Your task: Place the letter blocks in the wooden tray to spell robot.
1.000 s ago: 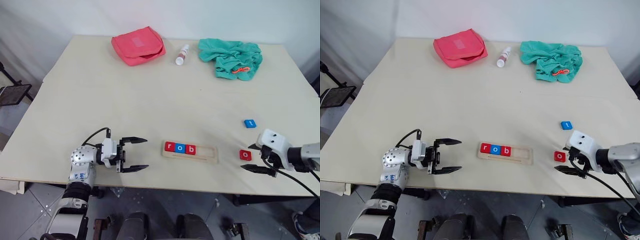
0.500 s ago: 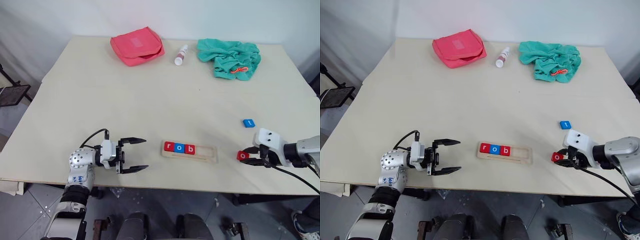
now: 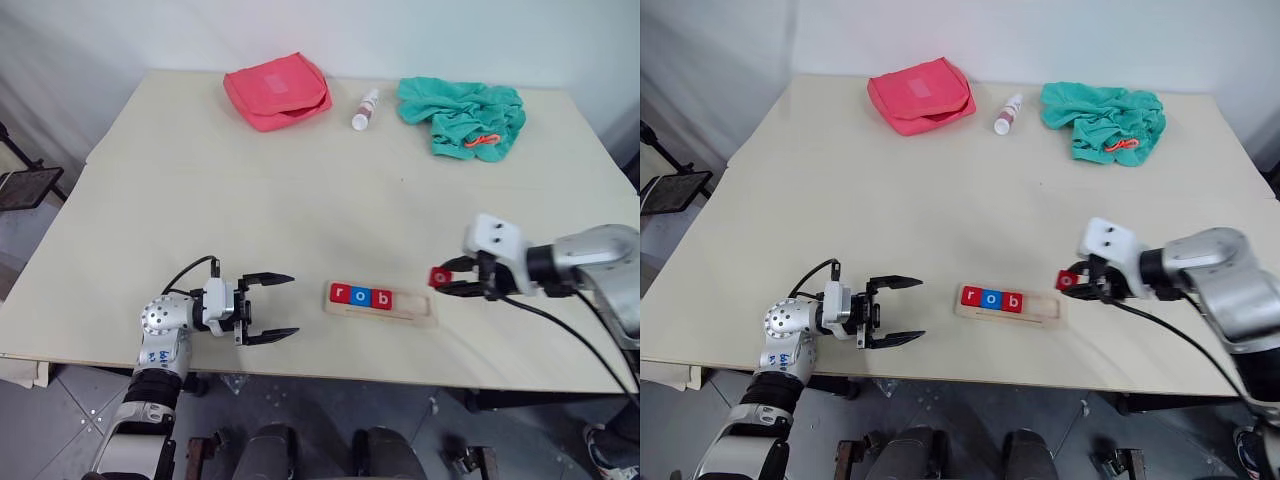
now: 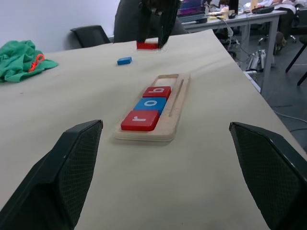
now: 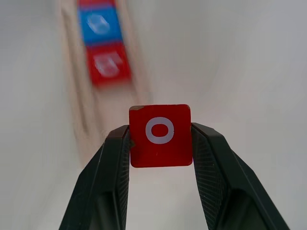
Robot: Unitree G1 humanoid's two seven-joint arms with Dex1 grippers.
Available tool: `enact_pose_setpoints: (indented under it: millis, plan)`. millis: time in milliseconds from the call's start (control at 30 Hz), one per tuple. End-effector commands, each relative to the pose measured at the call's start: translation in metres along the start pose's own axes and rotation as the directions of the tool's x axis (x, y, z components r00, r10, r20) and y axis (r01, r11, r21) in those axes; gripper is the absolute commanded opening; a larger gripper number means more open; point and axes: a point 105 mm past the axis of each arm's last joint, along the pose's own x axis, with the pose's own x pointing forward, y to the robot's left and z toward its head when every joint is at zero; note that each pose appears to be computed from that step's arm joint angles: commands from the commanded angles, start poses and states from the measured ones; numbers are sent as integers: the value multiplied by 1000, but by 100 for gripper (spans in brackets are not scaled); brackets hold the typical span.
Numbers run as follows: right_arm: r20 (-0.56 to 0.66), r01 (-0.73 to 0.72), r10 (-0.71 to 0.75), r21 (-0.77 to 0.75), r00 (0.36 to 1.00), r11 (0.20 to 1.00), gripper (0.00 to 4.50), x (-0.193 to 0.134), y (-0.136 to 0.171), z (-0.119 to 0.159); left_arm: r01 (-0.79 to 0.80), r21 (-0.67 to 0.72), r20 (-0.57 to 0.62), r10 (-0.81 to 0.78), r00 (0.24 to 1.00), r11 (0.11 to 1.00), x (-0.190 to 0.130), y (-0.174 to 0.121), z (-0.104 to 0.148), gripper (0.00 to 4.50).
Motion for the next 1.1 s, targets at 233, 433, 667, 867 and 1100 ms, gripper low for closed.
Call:
enact_pose_setpoints:
  millis: [233,433,667,867,1100]
  plan:
    - [-55,-7,3,-70,998,998,145,9,-5,1,-34,20,2,34,999,999,-3,-6,1,450]
    - [-50,-26,22,-80,998,996,145,14,-2,3,-45,15,-1,45,999,999,-4,-11,1,450]
    - [-49,-45,41,-80,998,996,145,20,4,4,-47,12,2,47,999,999,-3,-12,0,450]
    - [-64,-55,50,-72,997,996,284,23,7,-2,-46,12,-2,46,999,999,-4,-11,-1,450]
    - [-31,-13,11,-80,999,997,448,18,3,8,-45,14,-7,45,999,999,-6,-7,-2,450]
